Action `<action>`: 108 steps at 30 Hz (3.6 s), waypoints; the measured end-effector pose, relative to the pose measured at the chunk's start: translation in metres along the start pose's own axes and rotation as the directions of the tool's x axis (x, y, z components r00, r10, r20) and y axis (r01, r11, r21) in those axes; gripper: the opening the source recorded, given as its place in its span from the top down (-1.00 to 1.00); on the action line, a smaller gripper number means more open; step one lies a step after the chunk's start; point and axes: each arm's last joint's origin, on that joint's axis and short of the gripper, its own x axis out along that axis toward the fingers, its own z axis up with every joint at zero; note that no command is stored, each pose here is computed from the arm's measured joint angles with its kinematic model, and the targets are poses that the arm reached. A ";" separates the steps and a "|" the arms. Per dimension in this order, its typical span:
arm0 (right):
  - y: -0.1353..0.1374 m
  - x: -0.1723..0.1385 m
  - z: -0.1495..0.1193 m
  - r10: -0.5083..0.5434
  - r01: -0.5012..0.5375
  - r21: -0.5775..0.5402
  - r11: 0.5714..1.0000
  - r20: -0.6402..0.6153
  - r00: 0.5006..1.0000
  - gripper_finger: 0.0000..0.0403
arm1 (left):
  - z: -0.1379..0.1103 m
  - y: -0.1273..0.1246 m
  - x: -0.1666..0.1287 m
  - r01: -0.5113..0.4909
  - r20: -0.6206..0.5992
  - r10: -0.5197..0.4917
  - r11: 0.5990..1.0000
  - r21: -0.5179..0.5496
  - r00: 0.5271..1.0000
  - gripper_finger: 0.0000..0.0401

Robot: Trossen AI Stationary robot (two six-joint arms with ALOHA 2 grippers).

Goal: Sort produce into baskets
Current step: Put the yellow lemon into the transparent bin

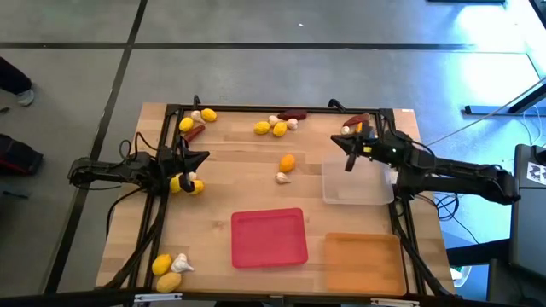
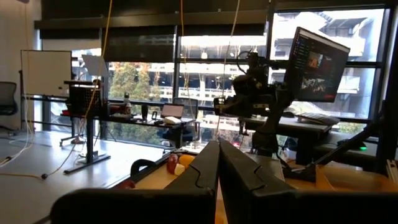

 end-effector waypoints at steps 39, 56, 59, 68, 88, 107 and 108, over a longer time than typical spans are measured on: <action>0.030 0.156 -0.029 0.180 -0.434 -0.313 0.845 -0.599 0.780 -0.80 | -0.001 0.000 0.000 0.001 -0.006 -0.001 0.999 -0.052 1.000 0.96; 0.032 0.190 -0.065 0.077 -0.518 -0.354 0.778 -0.765 0.639 -0.80 | -0.001 0.000 0.000 0.003 -0.009 -0.003 0.999 -0.054 1.000 0.96; 0.032 0.194 -0.069 0.079 -0.521 -0.361 0.774 -0.761 0.644 -0.80 | -0.001 0.000 0.000 0.003 -0.009 -0.004 0.999 -0.054 1.000 0.96; 0.031 0.199 -0.080 0.080 -0.566 -0.386 0.729 -0.773 0.630 -0.57 | -0.001 0.000 0.000 0.004 -0.006 -0.004 0.998 -0.056 1.000 0.96; 0.033 0.189 -0.056 0.093 -0.452 -0.306 0.838 -0.736 0.671 0.00 | -0.001 0.000 0.000 0.005 -0.007 -0.005 0.997 -0.077 1.000 0.96; 0.028 0.081 0.032 0.000 -0.223 -0.173 0.959 -0.788 0.615 -0.01 | -0.001 0.000 0.000 0.005 -0.008 -0.005 0.997 -0.077 1.000 0.96; 0.027 0.075 0.031 -0.004 -0.208 -0.159 0.965 -0.804 0.594 -0.01 | -0.001 0.000 0.000 0.004 -0.008 -0.005 0.997 -0.077 1.000 0.96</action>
